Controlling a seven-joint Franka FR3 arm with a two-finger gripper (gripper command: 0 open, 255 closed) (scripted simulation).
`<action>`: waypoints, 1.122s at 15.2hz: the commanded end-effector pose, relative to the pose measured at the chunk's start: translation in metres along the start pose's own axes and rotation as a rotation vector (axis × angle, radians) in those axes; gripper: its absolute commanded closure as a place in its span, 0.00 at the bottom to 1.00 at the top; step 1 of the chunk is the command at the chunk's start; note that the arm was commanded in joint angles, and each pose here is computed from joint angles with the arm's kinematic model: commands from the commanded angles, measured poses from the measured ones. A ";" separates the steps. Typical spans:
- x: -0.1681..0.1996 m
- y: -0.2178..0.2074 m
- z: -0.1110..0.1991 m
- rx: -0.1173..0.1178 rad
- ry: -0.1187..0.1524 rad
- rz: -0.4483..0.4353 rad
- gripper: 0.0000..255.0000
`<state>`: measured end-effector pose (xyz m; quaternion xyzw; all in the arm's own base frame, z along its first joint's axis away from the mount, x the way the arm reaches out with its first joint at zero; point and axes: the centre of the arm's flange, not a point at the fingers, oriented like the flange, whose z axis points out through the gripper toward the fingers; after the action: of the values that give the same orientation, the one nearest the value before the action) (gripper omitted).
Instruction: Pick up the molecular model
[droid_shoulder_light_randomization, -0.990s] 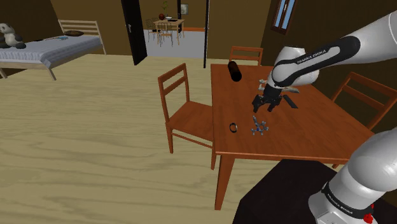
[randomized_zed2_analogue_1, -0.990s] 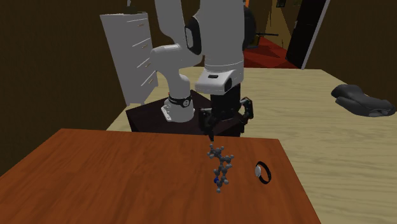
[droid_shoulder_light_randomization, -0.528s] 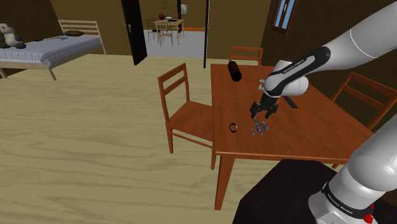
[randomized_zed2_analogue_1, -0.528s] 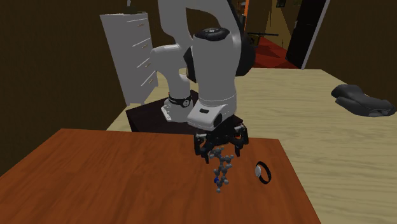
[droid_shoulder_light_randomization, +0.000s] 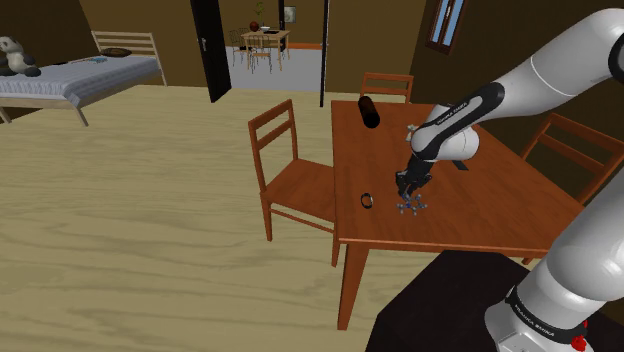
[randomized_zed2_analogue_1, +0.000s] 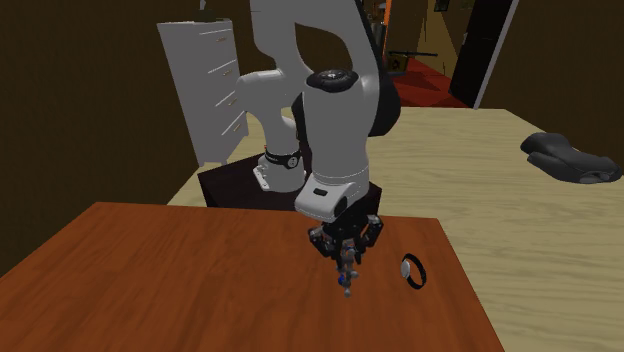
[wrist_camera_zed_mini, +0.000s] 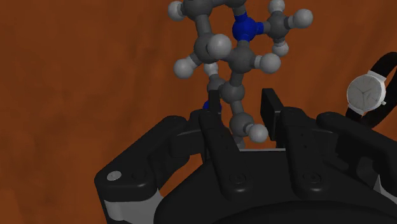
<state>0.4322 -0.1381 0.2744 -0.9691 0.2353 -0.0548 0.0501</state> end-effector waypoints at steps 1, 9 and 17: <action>0.000 0.000 0.001 0.000 0.000 0.000 1.00; 0.001 0.000 -0.005 0.000 0.000 0.000 1.00; 0.005 -0.005 -0.047 0.000 0.000 0.000 1.00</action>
<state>0.4327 -0.1394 0.3169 -0.9691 0.2352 -0.0552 0.0502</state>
